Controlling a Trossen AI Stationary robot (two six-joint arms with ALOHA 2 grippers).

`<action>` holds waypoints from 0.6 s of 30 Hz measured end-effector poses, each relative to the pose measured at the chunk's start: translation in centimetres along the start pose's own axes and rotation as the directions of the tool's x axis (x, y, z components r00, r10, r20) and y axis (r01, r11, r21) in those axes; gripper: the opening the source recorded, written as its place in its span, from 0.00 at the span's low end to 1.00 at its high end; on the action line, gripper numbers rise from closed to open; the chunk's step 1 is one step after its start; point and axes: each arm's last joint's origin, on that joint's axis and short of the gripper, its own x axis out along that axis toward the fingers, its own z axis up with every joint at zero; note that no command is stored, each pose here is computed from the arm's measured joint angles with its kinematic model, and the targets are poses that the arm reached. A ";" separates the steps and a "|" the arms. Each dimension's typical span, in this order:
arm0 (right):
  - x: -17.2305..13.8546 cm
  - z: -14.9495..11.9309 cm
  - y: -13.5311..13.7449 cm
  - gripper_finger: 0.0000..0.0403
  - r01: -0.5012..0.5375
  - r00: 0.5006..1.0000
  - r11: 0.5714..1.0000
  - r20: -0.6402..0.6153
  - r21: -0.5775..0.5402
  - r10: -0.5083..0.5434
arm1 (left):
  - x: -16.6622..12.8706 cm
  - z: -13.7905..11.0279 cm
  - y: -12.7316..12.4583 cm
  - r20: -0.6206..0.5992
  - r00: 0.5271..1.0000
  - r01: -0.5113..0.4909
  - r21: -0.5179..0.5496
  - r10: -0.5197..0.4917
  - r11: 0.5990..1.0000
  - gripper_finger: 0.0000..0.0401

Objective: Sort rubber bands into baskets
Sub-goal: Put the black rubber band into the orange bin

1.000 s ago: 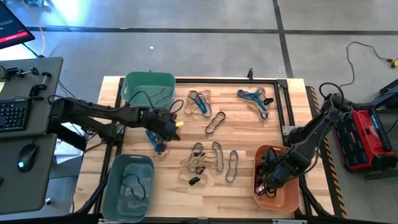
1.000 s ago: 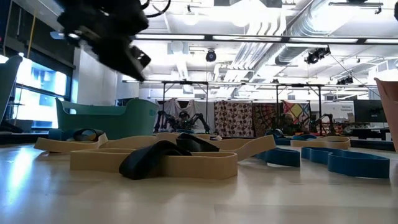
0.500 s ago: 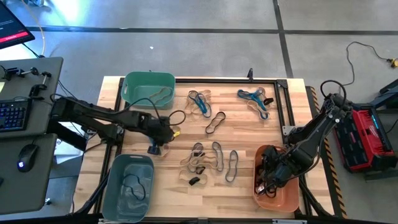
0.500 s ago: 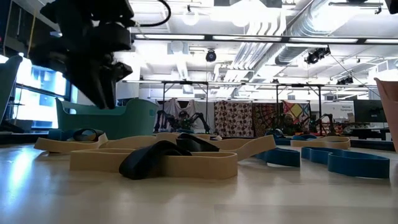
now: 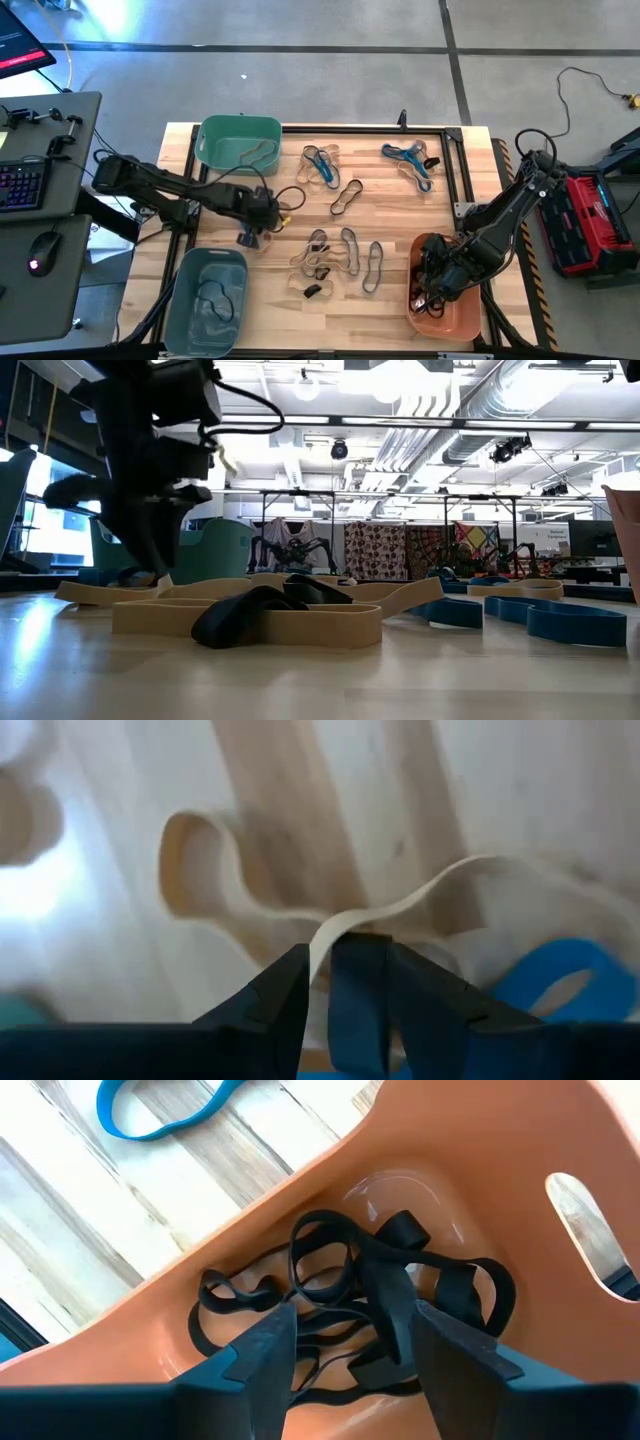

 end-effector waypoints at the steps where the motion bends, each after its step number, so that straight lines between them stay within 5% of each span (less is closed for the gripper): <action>1: 0.0 0.0 0.0 0.46 0.000 1.000 1.000 0.000 0.000 0.000 | 0.0 -0.1 0.0 -0.015 1.000 -0.018 0.003 0.018 1.000 0.32; 12: -0.8 0.0 0.4 0.44 -0.031 0.999 1.000 -0.017 0.001 0.031 | 0.0 -0.5 0.0 -0.064 0.997 -0.036 0.010 0.037 0.999 0.20; 18: -2.7 0.5 1.1 0.31 -0.093 0.992 0.994 0.074 -0.065 0.098 | 0.0 -0.6 -0.2 -0.061 0.998 0.016 0.005 -0.015 1.000 0.03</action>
